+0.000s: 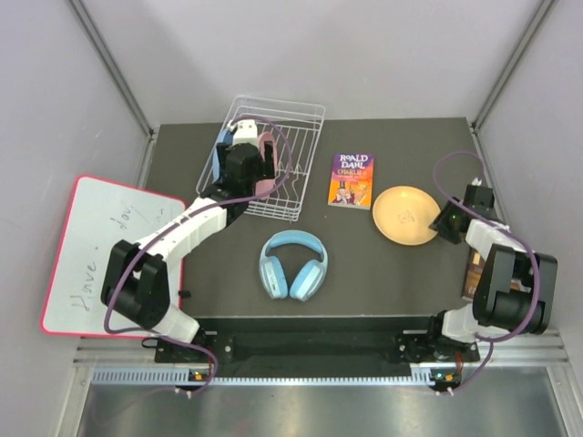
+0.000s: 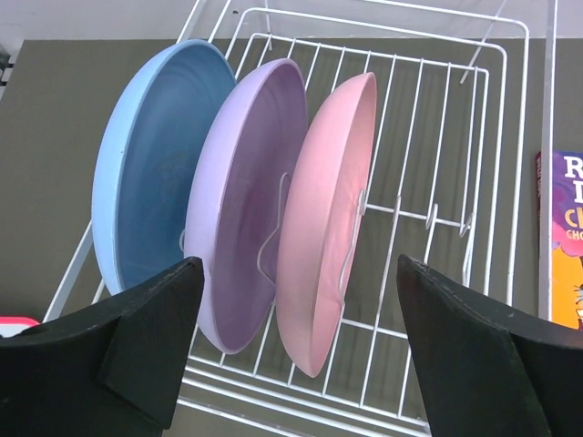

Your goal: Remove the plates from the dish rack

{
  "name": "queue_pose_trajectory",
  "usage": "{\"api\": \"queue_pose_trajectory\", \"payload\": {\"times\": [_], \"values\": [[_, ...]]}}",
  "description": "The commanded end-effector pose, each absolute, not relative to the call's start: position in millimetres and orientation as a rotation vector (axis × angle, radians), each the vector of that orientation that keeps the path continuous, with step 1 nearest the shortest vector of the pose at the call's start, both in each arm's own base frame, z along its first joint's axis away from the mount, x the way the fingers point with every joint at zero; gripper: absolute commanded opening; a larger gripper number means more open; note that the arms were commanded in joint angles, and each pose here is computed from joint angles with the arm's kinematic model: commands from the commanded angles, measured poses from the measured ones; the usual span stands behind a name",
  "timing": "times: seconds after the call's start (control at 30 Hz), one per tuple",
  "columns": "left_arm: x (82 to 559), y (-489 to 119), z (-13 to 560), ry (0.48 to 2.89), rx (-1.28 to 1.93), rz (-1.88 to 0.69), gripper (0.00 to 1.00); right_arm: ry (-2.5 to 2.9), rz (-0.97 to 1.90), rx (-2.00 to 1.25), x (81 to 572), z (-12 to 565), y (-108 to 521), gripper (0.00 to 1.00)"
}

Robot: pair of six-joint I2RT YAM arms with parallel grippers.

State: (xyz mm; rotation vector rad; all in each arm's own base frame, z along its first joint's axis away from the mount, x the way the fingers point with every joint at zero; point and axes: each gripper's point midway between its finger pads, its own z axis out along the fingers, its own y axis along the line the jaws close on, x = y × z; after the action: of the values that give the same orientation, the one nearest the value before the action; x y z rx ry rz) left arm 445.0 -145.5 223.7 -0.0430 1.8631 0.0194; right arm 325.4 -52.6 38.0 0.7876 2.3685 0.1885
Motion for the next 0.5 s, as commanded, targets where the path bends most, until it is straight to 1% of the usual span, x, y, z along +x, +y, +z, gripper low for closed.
{"api": "queue_pose_trajectory", "payload": {"times": [0.0,0.03,0.07,0.23,0.3,0.47], "values": [[452,-146,241,1.787,-0.077,-0.01,0.89,2.295,0.143,0.762,338,62,-65,0.45],[452,-147,243,1.78,-0.079,-0.015,0.86,2.296,0.136,0.763,336,62,-66,0.46],[452,-148,244,1.772,-0.077,-0.019,0.81,2.3,0.118,0.765,334,63,-67,0.5],[456,-150,242,1.776,-0.061,-0.013,0.72,2.27,0.091,0.746,328,80,-70,0.52],[458,-149,237,1.786,-0.049,0.01,0.7,2.258,0.09,0.74,325,88,-69,0.53],[462,-148,224,1.805,-0.021,0.084,0.69,2.231,0.1,0.724,320,103,-66,0.56]]}}
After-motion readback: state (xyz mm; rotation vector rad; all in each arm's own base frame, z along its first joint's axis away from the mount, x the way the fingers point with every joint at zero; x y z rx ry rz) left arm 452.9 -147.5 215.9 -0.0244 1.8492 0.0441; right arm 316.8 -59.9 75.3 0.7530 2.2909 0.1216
